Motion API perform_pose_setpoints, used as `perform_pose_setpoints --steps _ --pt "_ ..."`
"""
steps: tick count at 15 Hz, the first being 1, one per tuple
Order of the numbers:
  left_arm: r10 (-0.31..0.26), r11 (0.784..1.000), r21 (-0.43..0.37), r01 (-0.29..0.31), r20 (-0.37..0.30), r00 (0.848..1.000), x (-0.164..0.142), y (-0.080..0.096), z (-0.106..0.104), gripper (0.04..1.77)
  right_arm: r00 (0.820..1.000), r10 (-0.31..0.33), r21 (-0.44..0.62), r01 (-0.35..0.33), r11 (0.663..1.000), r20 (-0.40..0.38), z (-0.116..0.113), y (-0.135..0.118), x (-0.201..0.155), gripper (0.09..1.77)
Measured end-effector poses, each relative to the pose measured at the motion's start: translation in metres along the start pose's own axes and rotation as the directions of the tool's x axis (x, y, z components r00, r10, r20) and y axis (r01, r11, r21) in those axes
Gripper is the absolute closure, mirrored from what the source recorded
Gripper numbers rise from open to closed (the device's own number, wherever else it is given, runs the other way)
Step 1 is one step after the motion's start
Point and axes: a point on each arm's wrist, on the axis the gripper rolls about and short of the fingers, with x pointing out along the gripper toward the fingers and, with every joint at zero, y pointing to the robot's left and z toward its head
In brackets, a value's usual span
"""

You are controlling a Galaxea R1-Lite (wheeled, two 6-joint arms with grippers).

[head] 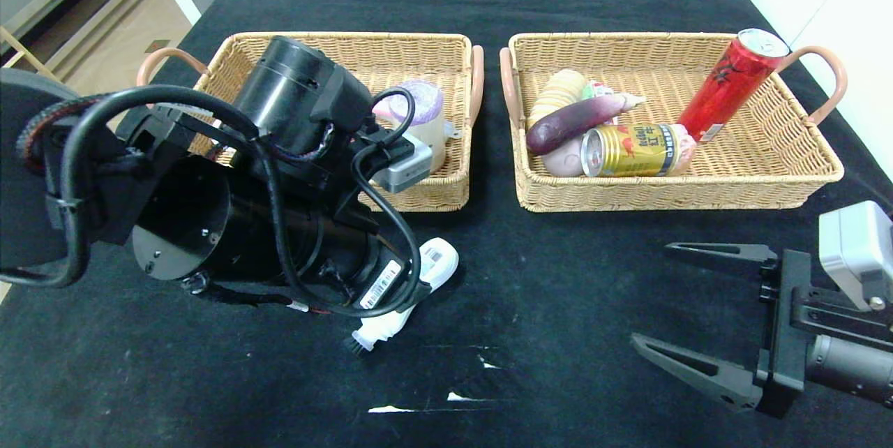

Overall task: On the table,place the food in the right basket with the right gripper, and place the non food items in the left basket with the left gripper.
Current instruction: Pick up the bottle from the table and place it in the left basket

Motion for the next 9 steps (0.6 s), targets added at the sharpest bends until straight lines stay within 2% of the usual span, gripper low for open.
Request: perform_pose_setpoints --steps 4,9 --pt "-0.024 1.0 0.013 0.024 -0.029 0.999 0.011 -0.011 -0.002 0.1 1.0 0.008 -0.008 -0.008 1.0 0.012 0.002 0.004 -0.004 0.15" --pt "-0.021 1.0 -0.002 0.021 -0.061 0.998 0.027 -0.016 -0.002 0.1 1.0 0.008 -0.01 -0.008 1.0 0.016 0.003 0.005 -0.005 0.15"
